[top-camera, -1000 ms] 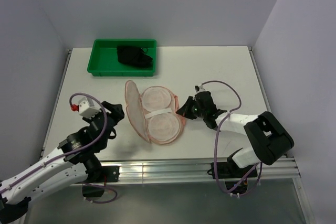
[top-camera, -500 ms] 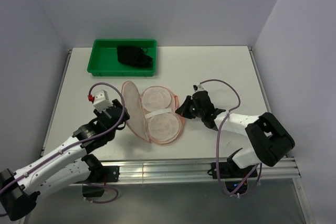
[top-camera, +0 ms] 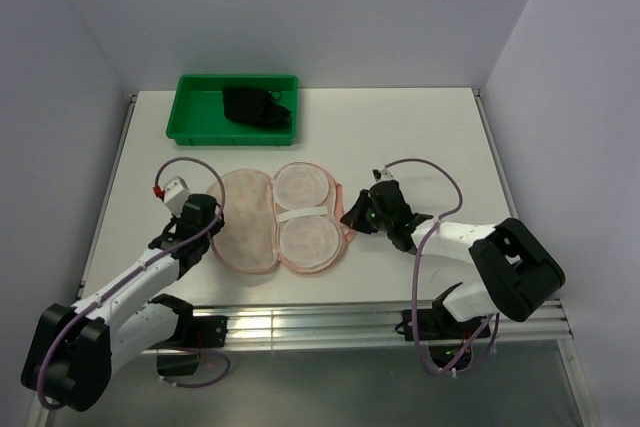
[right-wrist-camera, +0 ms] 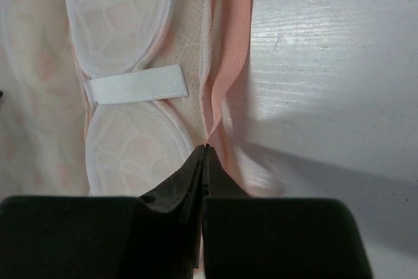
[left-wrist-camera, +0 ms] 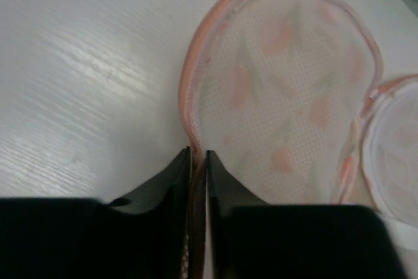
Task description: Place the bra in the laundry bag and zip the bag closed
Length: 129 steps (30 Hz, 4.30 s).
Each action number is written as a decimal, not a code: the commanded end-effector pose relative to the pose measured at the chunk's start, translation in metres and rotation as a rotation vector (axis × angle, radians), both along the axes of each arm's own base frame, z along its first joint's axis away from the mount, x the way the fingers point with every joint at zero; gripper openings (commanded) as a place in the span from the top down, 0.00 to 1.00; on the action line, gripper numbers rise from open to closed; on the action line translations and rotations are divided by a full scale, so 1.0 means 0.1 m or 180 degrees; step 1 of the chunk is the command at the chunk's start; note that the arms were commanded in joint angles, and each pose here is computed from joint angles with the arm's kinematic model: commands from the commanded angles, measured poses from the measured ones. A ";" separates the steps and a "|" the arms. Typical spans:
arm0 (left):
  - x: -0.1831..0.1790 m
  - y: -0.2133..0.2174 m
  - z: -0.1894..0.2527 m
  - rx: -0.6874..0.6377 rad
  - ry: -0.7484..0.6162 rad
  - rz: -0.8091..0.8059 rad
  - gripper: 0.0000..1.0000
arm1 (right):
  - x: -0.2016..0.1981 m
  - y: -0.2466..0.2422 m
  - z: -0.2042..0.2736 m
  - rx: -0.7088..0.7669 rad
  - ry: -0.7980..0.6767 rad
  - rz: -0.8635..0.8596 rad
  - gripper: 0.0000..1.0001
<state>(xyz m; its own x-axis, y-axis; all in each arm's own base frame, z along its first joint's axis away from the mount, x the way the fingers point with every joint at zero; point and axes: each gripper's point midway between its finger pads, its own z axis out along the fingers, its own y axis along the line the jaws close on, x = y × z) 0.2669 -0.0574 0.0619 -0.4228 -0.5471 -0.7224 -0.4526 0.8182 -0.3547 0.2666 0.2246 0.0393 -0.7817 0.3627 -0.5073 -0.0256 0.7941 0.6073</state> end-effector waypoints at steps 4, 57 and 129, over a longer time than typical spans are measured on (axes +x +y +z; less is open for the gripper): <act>0.31 0.30 0.24 -0.0129 -0.0377 0.0403 0.27 | -0.06 -0.01 0.10 -0.0009 -0.0175 0.0138 1.00; 3.77 -0.92 0.60 0.1360 -0.0272 -0.1317 0.26 | -0.11 0.31 0.85 -0.0079 -0.0813 0.0630 0.27; -1.21 -1.66 3.39 -0.2594 -0.3068 -0.5226 1.00 | -0.79 0.48 3.82 0.0222 -0.3633 0.2762 0.01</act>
<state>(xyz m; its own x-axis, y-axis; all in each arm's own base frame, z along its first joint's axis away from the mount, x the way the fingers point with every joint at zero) 0.2023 -0.2323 0.3764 -0.6488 -0.3846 -0.6566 0.7417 -0.1265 -0.6587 0.1982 0.2696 0.3942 -0.0651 0.0430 -0.9970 -0.9431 0.3237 0.0756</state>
